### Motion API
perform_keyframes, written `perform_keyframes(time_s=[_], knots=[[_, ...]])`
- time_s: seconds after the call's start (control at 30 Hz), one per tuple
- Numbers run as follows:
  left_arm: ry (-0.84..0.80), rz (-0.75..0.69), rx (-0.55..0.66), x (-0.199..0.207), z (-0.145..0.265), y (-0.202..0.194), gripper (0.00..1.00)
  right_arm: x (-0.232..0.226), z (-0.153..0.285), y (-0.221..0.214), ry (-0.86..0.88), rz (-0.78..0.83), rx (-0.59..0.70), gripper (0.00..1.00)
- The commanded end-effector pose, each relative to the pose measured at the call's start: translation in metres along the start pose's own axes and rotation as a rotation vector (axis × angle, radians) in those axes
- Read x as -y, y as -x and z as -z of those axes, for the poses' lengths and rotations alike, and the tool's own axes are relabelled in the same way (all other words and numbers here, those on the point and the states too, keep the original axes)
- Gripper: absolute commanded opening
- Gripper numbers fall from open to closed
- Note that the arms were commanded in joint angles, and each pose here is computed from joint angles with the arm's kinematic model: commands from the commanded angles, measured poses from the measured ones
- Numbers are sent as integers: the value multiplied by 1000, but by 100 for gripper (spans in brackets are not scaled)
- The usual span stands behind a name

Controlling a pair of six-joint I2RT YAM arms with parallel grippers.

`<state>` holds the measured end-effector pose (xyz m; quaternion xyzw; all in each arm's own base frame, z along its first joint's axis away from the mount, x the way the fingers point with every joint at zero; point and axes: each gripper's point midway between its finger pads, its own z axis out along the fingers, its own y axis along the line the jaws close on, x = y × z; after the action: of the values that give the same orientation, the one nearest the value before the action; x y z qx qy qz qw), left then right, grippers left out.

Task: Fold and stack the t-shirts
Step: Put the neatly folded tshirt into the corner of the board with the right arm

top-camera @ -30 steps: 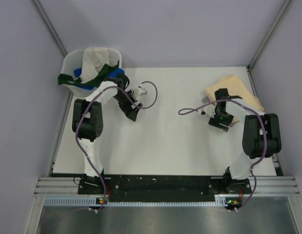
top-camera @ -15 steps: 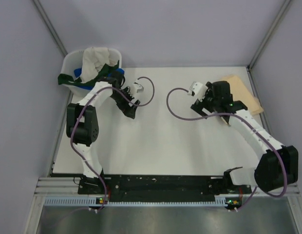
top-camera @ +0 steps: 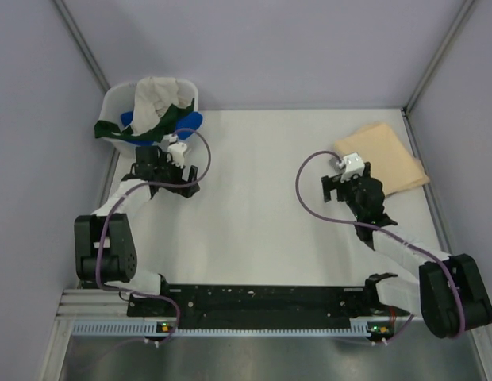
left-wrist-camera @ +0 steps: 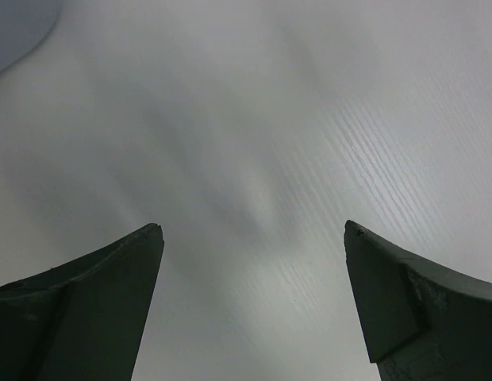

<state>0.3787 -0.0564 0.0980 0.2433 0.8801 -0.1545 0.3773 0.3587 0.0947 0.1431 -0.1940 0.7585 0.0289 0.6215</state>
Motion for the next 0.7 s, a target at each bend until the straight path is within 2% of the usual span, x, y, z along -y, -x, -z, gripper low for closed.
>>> perform_keyframes(time_s=[0.0, 0.13, 0.27, 0.67], knots=[[130, 7, 324, -17, 8, 46, 99, 65, 24, 11, -338, -227, 150, 99], [157, 84, 375, -18, 0, 30, 99, 81, 41, -20, -459, -206, 87, 99], [155, 94, 437, -18, -5, 21, 99, 79, 44, -41, -476, -196, 62, 99], [184, 115, 463, -24, 4, 21, 99, 77, 41, -44, -462, -181, 55, 99]])
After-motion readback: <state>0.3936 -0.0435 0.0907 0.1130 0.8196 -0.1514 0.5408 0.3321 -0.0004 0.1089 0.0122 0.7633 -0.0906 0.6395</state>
